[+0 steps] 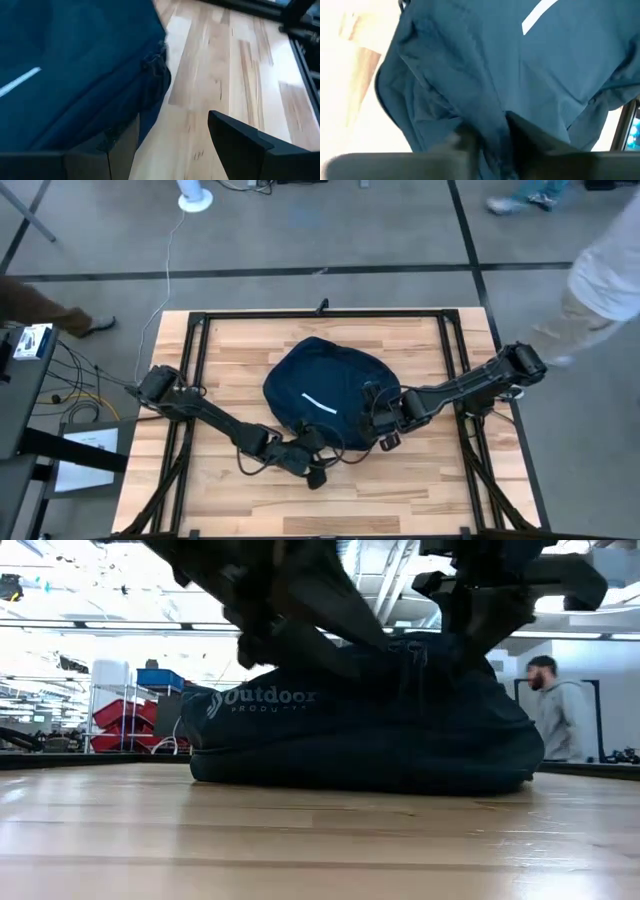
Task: Unpack backpack
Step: Open the blue backpack
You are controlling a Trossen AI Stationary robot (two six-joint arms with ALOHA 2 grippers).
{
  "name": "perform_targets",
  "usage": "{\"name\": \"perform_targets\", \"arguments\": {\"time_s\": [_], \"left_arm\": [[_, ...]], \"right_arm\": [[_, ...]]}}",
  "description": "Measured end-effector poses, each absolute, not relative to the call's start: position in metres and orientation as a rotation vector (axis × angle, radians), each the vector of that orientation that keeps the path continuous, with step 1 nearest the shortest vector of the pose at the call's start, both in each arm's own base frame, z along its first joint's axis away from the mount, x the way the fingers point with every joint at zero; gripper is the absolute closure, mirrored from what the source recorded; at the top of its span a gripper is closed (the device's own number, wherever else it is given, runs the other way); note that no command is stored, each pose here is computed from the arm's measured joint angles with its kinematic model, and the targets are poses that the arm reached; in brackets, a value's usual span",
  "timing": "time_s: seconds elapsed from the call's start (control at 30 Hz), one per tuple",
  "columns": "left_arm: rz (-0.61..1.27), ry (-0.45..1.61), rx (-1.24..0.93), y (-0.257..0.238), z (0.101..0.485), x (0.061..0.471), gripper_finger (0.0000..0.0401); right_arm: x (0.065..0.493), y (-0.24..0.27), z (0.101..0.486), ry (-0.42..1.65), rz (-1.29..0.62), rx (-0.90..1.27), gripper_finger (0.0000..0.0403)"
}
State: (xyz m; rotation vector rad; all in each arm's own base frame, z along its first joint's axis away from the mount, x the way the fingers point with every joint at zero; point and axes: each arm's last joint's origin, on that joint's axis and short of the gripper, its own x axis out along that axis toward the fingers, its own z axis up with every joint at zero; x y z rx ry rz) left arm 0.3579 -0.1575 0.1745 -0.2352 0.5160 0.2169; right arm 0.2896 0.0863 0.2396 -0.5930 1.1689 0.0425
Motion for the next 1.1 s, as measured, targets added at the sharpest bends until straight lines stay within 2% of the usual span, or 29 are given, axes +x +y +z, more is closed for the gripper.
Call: {"name": "perform_targets", "arguments": {"time_s": [0.07,0.1,0.37,0.63,0.77,0.93,1.1], "left_arm": [[0.23,0.521,-0.244,-0.155,0.167,0.362,0.0177],[0.239,0.525,-0.256,-0.153,0.164,0.363,0.0177],[0.286,0.485,-0.333,-0.135,0.166,0.372,0.0177],[0.164,0.438,-0.363,-0.124,0.174,0.383,0.0177],[0.154,0.484,-0.344,-0.124,0.171,0.381,0.0181],[0.158,0.501,-0.34,-0.124,0.169,0.38,0.0226],[0.155,0.508,-0.322,-0.124,0.169,0.38,0.0324]], "right_arm": [[0.29,0.085,0.24,1.168,0.037,-0.589,0.0386],[0.291,0.084,0.24,1.168,0.035,-0.587,0.0393],[0.292,0.085,0.24,1.149,0.027,-0.57,0.04],[0.294,0.086,0.241,1.132,0.033,-0.577,0.0402],[0.294,0.086,0.241,1.131,0.035,-0.581,0.0402],[0.294,0.085,0.241,1.132,0.037,-0.584,0.0403],[0.294,0.085,0.241,1.133,0.036,-0.585,0.0403]]}}
